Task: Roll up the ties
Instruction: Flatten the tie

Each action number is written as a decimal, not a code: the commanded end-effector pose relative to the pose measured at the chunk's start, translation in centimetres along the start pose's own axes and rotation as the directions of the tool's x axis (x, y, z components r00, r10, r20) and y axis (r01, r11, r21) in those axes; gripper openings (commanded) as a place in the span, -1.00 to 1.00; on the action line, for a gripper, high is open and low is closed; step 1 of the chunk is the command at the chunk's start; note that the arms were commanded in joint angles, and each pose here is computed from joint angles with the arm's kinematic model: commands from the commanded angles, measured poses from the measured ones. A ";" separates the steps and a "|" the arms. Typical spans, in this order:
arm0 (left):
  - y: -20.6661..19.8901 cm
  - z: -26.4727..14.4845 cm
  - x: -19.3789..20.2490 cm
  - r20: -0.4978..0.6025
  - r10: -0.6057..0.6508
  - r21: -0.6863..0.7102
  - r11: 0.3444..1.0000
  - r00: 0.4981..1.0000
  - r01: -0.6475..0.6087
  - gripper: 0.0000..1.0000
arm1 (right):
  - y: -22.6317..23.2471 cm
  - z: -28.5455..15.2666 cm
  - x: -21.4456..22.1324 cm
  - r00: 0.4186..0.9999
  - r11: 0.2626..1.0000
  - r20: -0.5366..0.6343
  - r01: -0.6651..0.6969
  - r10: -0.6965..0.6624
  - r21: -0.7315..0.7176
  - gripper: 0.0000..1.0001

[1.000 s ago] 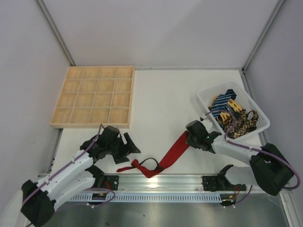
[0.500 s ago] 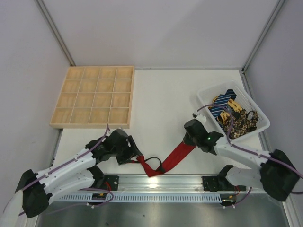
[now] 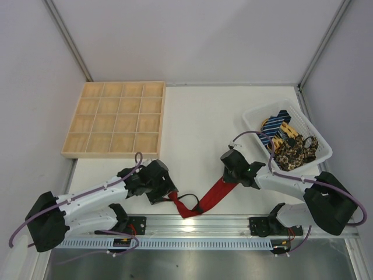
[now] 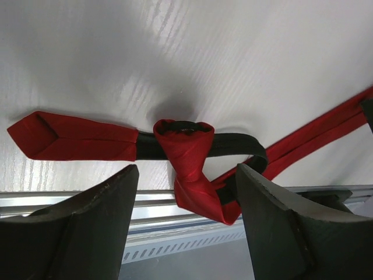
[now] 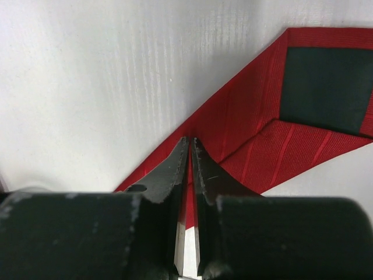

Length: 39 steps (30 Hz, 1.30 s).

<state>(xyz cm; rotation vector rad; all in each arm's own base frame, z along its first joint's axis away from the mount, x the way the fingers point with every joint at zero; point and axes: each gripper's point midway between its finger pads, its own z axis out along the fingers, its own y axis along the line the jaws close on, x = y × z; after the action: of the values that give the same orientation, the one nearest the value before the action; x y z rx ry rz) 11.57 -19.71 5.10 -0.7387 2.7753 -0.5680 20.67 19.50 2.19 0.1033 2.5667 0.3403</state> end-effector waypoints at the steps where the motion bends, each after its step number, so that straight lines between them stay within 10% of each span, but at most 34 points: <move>1: -1.4 0.2 -0.2 0.026 -0.044 -0.005 0.999 0.999 0.044 0.47 | 0.3 -0.1 -0.2 1.000 0.999 0.022 0.018 -0.017 -0.031 -0.81; 39: -2.0 2.2 -0.9 0.066 0.011 -0.141 0.990 0.998 -0.002 0.37 | -1.0 -1.3 0.1 0.999 0.999 0.032 0.000 0.001 -0.049 -0.81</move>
<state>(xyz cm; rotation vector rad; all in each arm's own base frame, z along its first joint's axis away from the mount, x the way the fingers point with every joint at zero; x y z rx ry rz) 13.74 -21.37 4.77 -0.7957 2.7730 -0.3616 20.06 18.54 3.01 0.0902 2.5276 0.4001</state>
